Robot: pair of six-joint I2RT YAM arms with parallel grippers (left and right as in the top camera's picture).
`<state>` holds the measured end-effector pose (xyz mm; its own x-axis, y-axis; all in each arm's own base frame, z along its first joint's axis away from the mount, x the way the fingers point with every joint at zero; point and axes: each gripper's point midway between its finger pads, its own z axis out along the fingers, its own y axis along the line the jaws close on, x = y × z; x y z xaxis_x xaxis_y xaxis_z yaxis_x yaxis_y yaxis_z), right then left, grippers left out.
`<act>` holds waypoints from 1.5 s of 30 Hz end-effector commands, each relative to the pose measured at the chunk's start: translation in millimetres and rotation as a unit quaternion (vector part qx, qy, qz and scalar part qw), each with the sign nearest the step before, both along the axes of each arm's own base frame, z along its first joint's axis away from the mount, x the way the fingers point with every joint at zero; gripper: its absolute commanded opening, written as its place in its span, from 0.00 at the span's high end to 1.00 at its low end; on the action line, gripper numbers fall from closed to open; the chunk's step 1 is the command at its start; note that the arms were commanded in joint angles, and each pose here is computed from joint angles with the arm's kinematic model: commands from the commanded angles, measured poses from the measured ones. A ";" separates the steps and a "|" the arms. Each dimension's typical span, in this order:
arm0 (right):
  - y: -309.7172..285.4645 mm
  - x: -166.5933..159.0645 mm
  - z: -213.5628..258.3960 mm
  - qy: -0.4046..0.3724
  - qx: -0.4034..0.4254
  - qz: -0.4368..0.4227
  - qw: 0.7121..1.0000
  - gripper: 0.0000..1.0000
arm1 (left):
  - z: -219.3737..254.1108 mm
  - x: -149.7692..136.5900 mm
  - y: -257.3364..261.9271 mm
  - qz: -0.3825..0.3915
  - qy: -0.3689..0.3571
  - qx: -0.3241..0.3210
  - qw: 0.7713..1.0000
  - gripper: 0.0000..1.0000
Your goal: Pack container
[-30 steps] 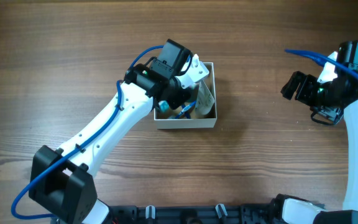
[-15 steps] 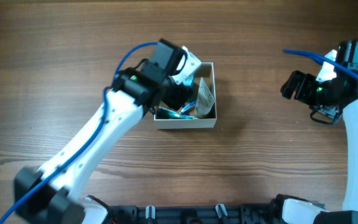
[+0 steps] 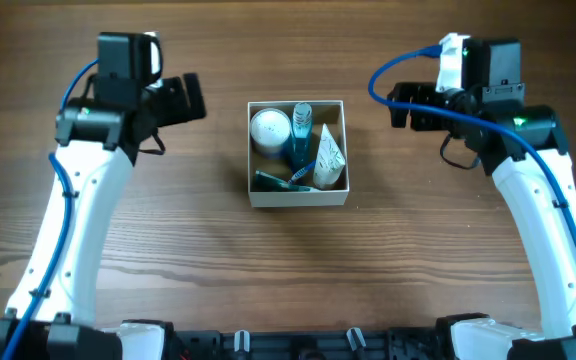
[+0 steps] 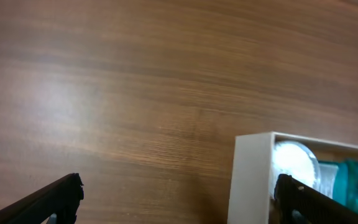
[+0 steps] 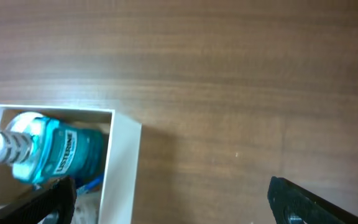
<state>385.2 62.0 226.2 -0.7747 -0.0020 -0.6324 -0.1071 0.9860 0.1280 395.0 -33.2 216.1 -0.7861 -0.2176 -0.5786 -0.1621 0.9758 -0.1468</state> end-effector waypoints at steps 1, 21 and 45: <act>2.1 -2.7 3.2 -0.006 -0.021 0.035 0.999 0.00 | -4.2 -6.7 5.6 0.029 0.019 -0.029 0.999 0.00; -37.5 -156.5 -6.9 -0.161 0.014 -0.068 0.985 0.00 | -2.2 -179.5 -23.6 -0.079 -0.153 -0.047 0.984 0.00; -41.1 -191.1 -40.4 -0.111 0.014 -0.073 0.991 0.00 | -16.1 -218.8 -12.4 -0.079 -0.146 -0.046 0.985 0.00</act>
<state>197.3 23.9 187.1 -0.6150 0.1064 -0.7813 -0.0106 0.9897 0.1431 176.7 -44.9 203.0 -0.6145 -0.1712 -0.7701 0.0490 0.9660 -0.2539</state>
